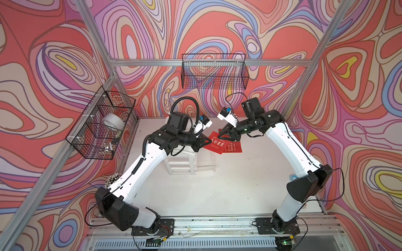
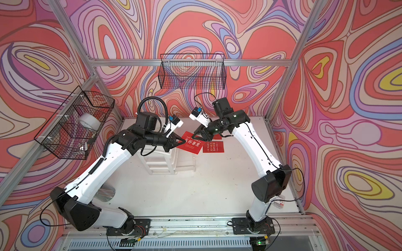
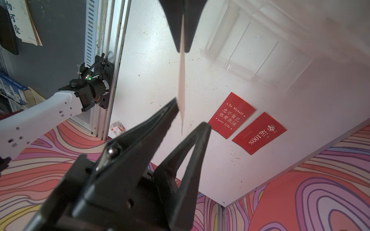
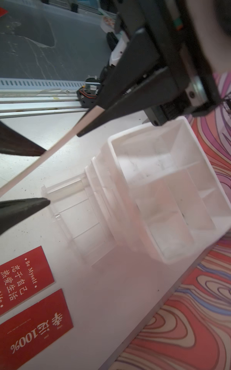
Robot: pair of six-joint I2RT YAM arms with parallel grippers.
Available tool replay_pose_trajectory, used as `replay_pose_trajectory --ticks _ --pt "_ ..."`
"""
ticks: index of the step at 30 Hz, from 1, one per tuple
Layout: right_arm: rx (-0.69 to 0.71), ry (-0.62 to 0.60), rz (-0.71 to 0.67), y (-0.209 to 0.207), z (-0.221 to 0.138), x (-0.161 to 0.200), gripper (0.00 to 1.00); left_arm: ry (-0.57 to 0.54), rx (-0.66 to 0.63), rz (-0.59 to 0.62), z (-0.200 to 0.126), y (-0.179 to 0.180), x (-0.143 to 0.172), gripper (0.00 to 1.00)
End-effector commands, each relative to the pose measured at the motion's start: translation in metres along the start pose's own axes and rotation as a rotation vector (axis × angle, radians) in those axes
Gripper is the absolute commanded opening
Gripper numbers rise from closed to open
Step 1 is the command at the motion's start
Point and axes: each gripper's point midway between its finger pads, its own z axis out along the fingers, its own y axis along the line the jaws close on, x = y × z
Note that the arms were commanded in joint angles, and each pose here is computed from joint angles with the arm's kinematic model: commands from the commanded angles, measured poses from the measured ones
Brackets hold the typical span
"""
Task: Take the postcards out of the drawer
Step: Place the postcard at the center of the board.
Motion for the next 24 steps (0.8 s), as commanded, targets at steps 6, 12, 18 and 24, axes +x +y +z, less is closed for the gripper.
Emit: replay_pose_trajectory --ticks 6,12,18,24 --pt "0.178 -0.281 0.312 -0.082 -0.035 -0.023 0.4 -0.043 -0.175 -0.149 -0.01 0.026 -0.017 0.0" --pt "0.135 -0.442 0.44 -0.087 -0.034 -0.013 0.43 -0.121 -0.212 -0.277 -0.009 0.037 -0.037 0.0" --pt "0.059 -0.554 0.509 -0.076 -0.031 -0.002 0.47 -0.218 -0.231 -0.33 -0.014 0.043 -0.057 0.0" --pt "-0.031 -0.601 0.539 -0.067 -0.025 0.005 0.51 -0.293 -0.165 -0.344 -0.016 0.034 -0.071 0.0"
